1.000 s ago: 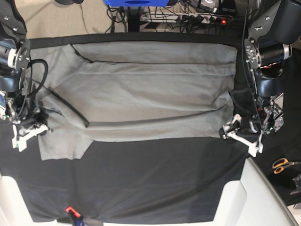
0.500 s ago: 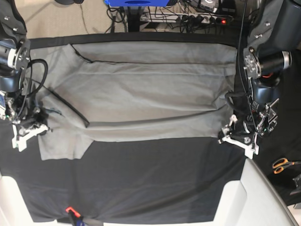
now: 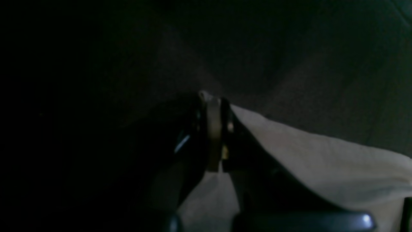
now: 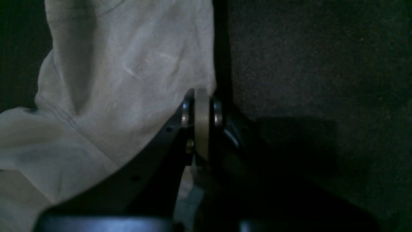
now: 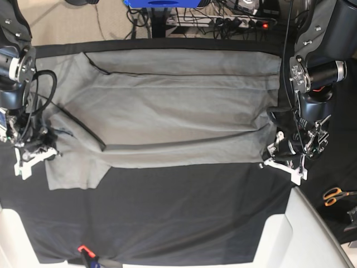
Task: Fold the T-shirt properly
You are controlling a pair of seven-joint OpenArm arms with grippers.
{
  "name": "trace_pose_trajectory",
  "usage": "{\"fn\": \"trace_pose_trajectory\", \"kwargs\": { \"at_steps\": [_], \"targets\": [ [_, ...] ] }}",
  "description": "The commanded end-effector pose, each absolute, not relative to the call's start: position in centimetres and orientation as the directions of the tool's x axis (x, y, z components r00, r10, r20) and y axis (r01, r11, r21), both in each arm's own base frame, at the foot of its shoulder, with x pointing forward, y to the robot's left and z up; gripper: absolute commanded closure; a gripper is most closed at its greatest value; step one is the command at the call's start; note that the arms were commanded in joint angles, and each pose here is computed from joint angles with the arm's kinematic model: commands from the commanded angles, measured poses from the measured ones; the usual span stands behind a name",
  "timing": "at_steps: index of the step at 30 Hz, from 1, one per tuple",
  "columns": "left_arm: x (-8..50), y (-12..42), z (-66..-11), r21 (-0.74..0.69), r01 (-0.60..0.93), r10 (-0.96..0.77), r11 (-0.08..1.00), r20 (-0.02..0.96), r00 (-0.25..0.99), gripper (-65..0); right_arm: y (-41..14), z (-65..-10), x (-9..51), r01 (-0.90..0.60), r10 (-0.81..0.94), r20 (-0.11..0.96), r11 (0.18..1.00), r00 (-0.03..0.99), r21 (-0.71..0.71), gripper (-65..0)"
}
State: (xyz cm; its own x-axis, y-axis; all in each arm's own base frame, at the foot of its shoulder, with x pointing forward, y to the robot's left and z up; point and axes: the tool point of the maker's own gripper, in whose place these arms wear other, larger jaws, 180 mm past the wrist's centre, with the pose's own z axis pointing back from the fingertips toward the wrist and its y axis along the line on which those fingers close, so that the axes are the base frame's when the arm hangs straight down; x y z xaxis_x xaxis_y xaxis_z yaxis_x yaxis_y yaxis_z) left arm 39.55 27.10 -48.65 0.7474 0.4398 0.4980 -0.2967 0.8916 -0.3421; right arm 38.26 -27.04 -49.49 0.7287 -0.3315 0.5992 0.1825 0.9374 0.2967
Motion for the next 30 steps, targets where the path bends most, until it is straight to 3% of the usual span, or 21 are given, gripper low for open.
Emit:
{"fn": "trace_pose_trajectory", "kwargs": {
  "at_steps": [1, 13, 30],
  "targets": [
    [39.4, 27.7, -48.4, -0.302, -0.28, 0.4, 0.911, 0.488, 0.776, 0.0, -28.1, -48.1, 39.5, 0.177, -0.32, 0.63, 0.943, 0.708, 0.28, -0.8],
    [43.6, 27.7, -42.5, -0.238, -0.14, 0.259, 0.961, 0.605, 0.753, 0.0, -29.2, -43.9, 42.5, 0.128, -0.266, 0.749, 0.963, 0.607, 0.238, -0.8],
    [45.5, 27.2, -38.7, -0.219, -0.082, 0.211, 0.972, 0.668, 0.713, 0.0, -29.8, -39.5, 45.0, 0.085, -0.209, 0.832, 0.977, 0.514, 0.193, -0.8]
  ]
}}
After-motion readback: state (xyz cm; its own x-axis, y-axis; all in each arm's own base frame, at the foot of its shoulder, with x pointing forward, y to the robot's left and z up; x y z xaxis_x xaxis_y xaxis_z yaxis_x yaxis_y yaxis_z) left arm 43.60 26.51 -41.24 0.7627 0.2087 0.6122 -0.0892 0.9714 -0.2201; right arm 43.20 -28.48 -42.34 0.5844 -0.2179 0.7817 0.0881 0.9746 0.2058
